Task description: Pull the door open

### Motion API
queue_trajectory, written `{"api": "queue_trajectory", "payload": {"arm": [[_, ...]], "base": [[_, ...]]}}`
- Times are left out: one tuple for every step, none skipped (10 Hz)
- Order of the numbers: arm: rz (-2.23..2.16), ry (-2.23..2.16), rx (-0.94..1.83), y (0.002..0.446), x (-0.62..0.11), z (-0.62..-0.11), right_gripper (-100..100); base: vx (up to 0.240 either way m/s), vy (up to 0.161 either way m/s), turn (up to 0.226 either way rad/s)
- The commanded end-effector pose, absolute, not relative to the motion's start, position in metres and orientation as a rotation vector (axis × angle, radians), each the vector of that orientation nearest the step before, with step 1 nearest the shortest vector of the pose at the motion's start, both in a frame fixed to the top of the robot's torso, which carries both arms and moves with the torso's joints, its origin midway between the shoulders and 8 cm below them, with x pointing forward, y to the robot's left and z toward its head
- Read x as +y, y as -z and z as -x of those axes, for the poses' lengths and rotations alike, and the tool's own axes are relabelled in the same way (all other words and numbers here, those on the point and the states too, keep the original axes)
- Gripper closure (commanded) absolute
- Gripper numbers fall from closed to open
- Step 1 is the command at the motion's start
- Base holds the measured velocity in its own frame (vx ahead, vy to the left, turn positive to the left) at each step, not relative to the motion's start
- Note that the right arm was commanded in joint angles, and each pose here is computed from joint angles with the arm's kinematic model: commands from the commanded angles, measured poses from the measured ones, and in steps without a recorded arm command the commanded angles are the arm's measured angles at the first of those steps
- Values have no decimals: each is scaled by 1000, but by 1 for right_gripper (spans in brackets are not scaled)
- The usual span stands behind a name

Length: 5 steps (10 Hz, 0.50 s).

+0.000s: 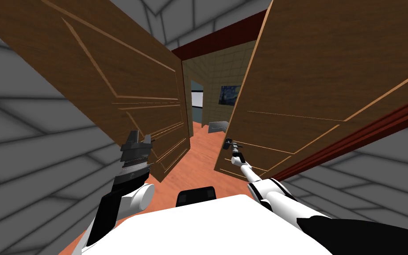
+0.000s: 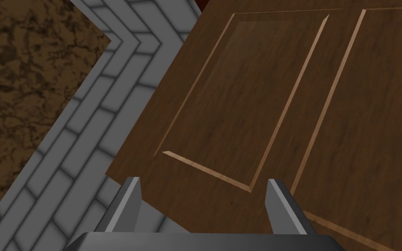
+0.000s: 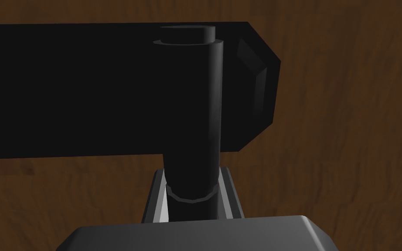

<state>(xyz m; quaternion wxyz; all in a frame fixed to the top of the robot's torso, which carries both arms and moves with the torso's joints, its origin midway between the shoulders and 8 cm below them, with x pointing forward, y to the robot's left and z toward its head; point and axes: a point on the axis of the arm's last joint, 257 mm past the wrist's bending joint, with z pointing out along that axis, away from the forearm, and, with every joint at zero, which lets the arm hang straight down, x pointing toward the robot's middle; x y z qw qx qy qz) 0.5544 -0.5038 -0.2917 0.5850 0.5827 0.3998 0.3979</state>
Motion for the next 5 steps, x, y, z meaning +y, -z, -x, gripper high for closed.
{"api": "queue_trajectory", "payload": {"arm": [[-1355,-947,947,293,-496,-556,100],[-1355,-941,940,291,-499,-557,100],[-1353,-956,959,294,-492,-558,100],[-1349,-962,965,294,-490,-558,100],[-1343,-973,975,293,-486,-559,100]], "base": [[-251,-60,111],[-106,-16,42],[-164,-16,108],[-242,-30,126],[-246,-45,105]]}}
